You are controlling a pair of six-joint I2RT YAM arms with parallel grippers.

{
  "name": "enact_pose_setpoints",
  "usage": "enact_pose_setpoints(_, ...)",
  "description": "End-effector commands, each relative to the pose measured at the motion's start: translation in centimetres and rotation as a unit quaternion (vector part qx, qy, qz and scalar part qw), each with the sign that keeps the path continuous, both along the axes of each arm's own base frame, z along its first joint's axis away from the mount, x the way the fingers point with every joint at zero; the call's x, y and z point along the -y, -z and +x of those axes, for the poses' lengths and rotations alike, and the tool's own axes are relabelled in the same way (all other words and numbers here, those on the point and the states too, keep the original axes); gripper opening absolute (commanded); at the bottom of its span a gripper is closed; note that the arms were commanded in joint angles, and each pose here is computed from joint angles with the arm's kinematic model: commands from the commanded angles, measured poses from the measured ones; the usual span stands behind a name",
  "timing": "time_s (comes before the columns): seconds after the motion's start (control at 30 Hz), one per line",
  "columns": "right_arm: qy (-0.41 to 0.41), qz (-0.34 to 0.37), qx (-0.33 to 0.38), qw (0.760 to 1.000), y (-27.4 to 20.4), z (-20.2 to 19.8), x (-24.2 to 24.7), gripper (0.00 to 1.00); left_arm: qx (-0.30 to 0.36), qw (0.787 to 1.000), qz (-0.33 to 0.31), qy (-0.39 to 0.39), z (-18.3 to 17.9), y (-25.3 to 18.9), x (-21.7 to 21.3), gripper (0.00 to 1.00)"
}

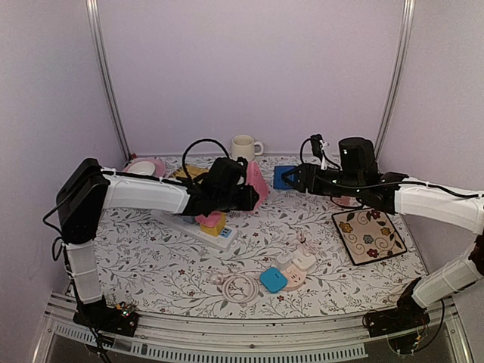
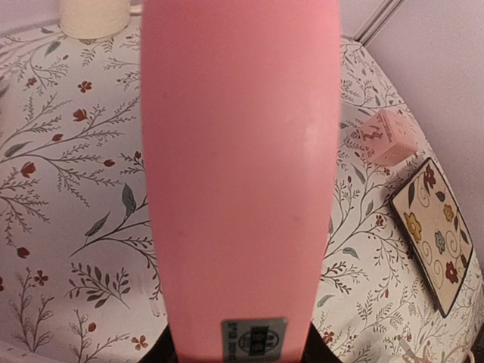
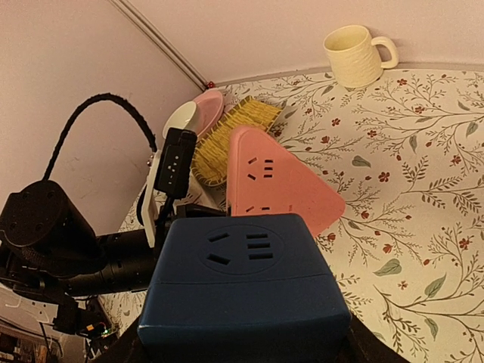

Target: Pull the plug off the socket

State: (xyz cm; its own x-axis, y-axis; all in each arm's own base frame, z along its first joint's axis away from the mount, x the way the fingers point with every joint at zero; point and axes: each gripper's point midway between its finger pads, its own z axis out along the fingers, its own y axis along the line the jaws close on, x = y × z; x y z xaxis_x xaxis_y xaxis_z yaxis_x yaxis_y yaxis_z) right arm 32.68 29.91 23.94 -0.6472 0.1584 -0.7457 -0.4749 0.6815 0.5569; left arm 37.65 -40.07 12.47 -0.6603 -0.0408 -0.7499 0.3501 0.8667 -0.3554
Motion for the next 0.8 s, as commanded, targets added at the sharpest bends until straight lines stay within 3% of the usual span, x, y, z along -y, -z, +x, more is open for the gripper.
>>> enact_pose_setpoints(0.0, 0.019, 0.029, 0.048, 0.998, -4.5, 0.7, 2.2, 0.04, 0.012, 1.000, 0.004, -0.004, 1.3, -0.1, 0.5, 0.00)
enact_pose_setpoints(0.33, -0.012, 0.018, 0.046, 0.999, -4.5, -0.4, -0.7, 0.04, 0.004, 1.000, 0.015, -0.010, 2.4, 1.2, 0.5, 0.00)
enact_pose_setpoints(0.57, 0.023, 0.019, 0.041, 0.999, -4.2, 1.5, 3.4, 0.04, 0.005, 1.000, 0.019, -0.012, 2.3, 1.5, -0.1, 0.00)
enact_pose_setpoints(0.77, -0.012, 0.027, 0.031, 0.999, -4.0, 0.5, 1.2, 0.04, 0.004, 1.000, 0.020, -0.014, 2.9, 1.7, 0.1, 0.00)
